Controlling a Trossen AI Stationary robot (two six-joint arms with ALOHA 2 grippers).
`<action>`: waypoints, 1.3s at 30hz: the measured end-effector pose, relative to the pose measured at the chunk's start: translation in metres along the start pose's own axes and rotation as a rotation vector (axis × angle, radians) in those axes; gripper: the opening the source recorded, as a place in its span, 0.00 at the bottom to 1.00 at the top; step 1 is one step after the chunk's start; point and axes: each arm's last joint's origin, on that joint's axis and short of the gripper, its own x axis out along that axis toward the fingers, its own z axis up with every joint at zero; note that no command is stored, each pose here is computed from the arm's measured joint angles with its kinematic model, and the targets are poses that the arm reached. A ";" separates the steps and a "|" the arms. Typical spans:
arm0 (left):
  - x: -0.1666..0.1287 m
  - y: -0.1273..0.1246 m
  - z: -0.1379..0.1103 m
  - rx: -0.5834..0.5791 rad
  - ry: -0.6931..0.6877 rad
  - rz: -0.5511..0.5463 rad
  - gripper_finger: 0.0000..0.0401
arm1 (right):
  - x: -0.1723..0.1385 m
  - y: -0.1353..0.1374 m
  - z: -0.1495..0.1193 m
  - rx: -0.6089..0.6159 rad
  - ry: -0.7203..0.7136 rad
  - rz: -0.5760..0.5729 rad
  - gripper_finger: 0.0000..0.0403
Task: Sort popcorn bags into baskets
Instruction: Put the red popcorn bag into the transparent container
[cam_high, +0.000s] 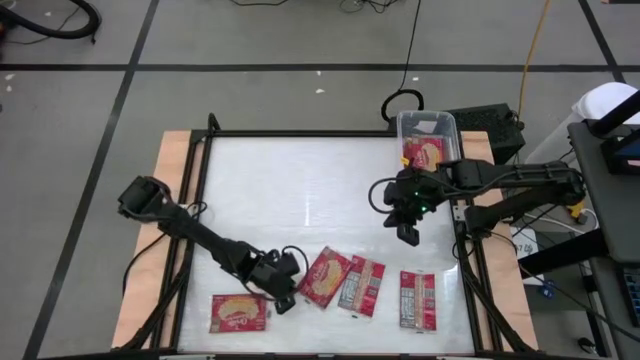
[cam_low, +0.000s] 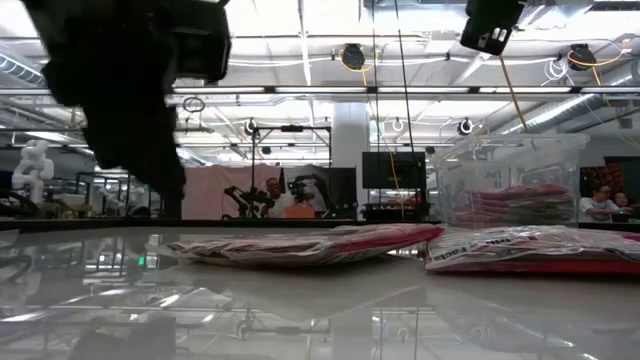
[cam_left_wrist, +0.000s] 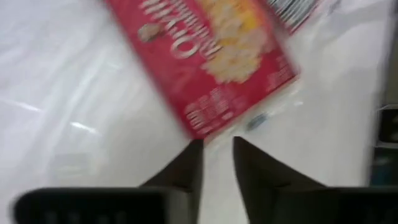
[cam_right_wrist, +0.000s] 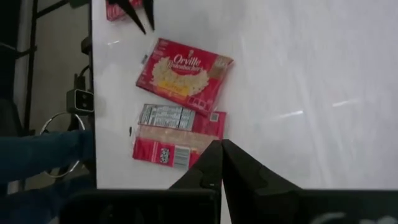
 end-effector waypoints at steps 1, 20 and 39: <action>0.000 0.000 -0.003 0.022 0.004 0.022 0.27 | 0.000 0.000 -0.001 0.007 0.001 0.001 0.00; 0.041 0.004 -0.016 0.183 -0.096 0.139 0.50 | -0.010 0.002 -0.001 -0.003 -0.056 0.046 0.00; 0.003 0.034 0.053 0.118 -0.247 0.133 0.01 | -0.007 -0.001 0.003 0.171 -0.142 -0.020 0.00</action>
